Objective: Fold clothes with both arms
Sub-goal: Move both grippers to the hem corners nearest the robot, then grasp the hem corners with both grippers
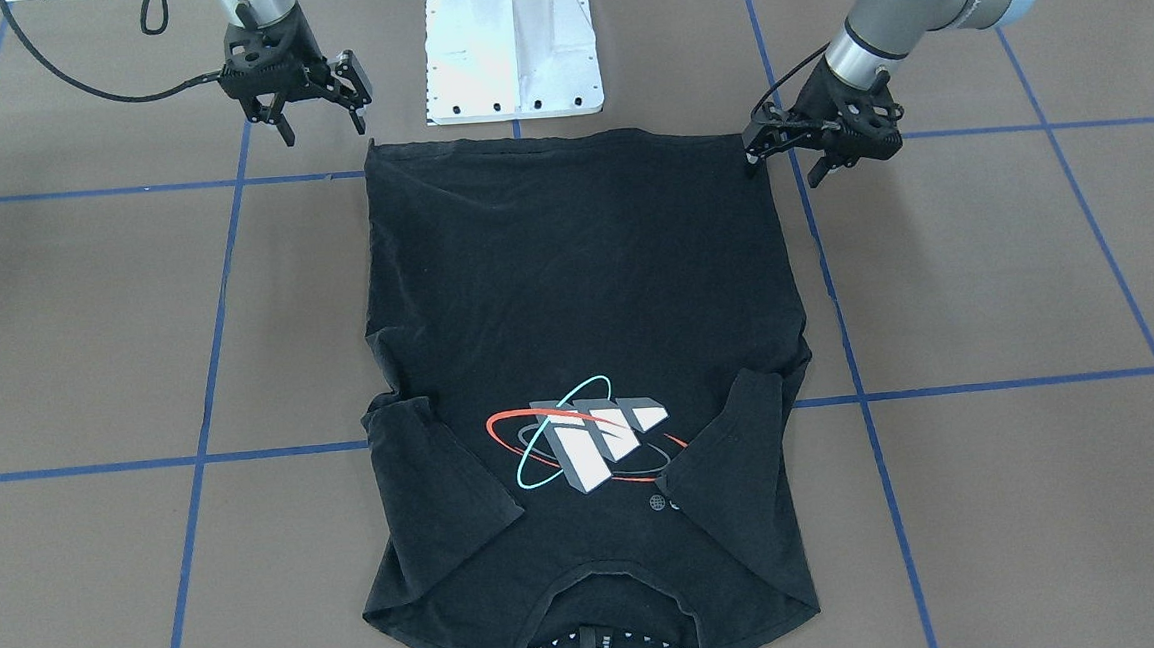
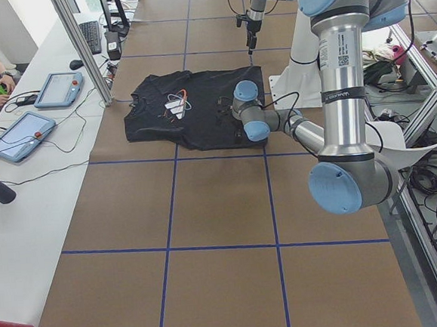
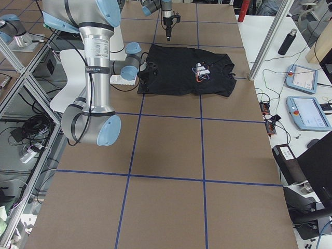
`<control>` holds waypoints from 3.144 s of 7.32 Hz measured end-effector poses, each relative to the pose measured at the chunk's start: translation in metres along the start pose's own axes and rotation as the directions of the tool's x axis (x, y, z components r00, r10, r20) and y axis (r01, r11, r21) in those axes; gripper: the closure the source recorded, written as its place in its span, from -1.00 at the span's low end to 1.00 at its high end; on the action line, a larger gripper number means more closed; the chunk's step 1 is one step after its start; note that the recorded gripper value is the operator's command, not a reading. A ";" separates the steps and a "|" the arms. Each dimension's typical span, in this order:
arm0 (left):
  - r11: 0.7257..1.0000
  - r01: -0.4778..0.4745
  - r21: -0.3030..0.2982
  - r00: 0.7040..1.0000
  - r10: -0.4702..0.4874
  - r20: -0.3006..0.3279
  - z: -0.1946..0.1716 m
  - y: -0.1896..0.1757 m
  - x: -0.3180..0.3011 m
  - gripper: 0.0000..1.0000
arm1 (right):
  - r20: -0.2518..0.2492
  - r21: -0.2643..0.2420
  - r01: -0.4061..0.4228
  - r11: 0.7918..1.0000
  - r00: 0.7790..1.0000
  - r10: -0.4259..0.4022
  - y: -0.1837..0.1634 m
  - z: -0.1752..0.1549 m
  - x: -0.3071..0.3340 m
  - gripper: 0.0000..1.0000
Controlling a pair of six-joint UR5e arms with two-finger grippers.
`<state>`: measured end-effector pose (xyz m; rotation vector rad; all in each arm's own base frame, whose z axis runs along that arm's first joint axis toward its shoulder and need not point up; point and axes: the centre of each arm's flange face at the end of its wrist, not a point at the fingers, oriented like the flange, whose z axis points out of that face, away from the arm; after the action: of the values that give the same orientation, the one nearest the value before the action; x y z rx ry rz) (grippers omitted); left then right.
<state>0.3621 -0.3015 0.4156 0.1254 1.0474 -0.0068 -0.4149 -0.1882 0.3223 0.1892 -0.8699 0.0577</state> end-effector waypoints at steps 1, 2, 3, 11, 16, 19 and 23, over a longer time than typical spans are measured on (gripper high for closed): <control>0.999 0.029 -0.017 1.000 -0.029 -0.002 0.008 0.024 -0.005 -1.00 | 0.000 0.003 0.002 1.000 1.000 -0.002 0.007 0.000 -0.001 -1.00; 0.998 0.059 -0.031 0.998 -0.059 -0.002 0.017 0.046 -0.003 -1.00 | 0.002 0.005 0.003 1.000 1.000 -0.003 0.010 0.000 -0.002 -1.00; 0.996 0.077 -0.046 0.997 -0.077 0.000 0.025 0.063 0.000 -0.87 | 0.002 0.005 0.003 1.000 1.000 -0.003 0.011 0.000 -0.002 -1.00; 0.990 0.106 -0.097 0.994 -0.106 0.005 0.040 0.091 0.004 0.57 | 0.008 0.007 0.002 1.000 1.000 -0.002 0.011 -0.002 -0.004 -1.00; 0.990 0.105 -0.099 0.994 -0.105 0.006 0.039 0.091 0.004 1.00 | 0.008 0.005 0.000 1.000 1.000 0.000 0.015 -0.002 -0.004 -0.99; 0.989 0.105 -0.101 0.994 -0.105 0.000 0.037 0.091 0.006 1.00 | -0.012 0.039 -0.013 0.999 1.000 0.013 0.048 0.022 -0.011 -0.90; 0.989 0.104 -0.101 0.994 -0.105 -0.004 0.036 0.091 0.008 1.00 | -0.047 0.060 0.000 0.998 0.999 0.003 0.067 0.057 -0.018 -0.57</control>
<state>0.4031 -0.2142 0.4361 -0.0210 1.0607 -0.0480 -0.4780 -0.1329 0.3543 0.2425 -0.8223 0.0893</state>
